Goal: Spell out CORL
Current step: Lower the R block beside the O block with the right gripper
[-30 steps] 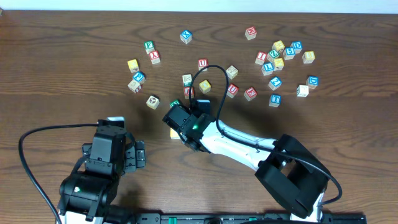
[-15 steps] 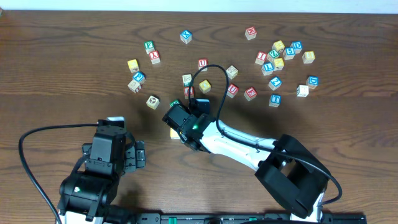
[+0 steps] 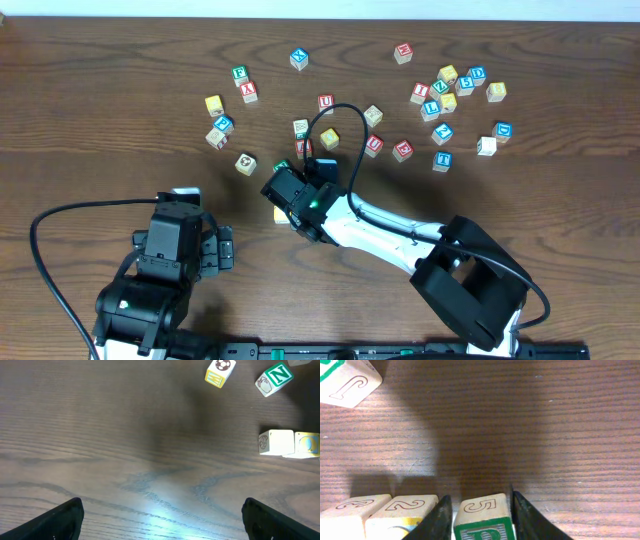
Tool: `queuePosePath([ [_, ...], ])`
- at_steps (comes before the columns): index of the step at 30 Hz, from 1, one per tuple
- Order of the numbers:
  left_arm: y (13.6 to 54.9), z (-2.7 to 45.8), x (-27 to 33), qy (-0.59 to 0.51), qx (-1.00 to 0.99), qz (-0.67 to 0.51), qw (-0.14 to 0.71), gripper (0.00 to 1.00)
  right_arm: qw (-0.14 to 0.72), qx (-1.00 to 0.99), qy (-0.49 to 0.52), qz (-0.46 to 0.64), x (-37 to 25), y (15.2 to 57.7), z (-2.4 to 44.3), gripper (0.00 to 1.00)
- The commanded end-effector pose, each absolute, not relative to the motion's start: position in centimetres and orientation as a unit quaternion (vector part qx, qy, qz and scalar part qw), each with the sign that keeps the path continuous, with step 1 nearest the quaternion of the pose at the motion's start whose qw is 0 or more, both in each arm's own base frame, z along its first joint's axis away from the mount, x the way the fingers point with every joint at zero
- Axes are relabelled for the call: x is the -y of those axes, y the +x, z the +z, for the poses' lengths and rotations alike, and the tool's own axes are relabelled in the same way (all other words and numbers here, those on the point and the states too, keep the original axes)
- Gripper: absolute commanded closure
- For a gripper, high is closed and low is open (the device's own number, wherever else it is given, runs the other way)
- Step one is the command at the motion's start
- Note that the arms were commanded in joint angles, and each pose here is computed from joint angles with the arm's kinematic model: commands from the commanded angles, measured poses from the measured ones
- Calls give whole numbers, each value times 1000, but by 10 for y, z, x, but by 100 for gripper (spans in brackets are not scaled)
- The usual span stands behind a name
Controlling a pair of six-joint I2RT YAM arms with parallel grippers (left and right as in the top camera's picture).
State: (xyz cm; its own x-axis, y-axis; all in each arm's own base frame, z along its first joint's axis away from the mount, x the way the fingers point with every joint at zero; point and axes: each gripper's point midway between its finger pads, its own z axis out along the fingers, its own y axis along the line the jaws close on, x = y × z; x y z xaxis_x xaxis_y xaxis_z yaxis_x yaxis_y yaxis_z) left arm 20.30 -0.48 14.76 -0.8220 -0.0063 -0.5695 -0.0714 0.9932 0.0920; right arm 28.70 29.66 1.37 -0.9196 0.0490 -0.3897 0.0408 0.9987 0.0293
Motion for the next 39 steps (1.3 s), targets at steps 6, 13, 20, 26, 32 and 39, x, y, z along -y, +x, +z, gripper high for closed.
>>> queuePosePath([
  [6, 203, 148, 3, -27, -953, 55, 298, 1, 205, -978, 25, -1, -294, 286, 10, 64],
  [13, 203, 148, 3, -27, -953, 55, 298, 1, 209, -978, 26, -4, -293, 287, 10, 65],
  [20, 203, 148, 3, -27, -953, 55, 298, 1, 212, -977, 28, -6, -292, 288, 11, 73],
  [26, 203, 148, 3, -27, -953, 55, 298, 1, 219, -975, 35, -10, -291, 290, 12, 73],
  [32, 203, 148, 3, -27, -953, 55, 298, 1, 219, -975, 35, -10, -291, 290, 12, 67],
  [39, 203, 148, 3, -27, -953, 55, 298, 1, 218, -975, 35, -9, -291, 290, 12, 61],
])
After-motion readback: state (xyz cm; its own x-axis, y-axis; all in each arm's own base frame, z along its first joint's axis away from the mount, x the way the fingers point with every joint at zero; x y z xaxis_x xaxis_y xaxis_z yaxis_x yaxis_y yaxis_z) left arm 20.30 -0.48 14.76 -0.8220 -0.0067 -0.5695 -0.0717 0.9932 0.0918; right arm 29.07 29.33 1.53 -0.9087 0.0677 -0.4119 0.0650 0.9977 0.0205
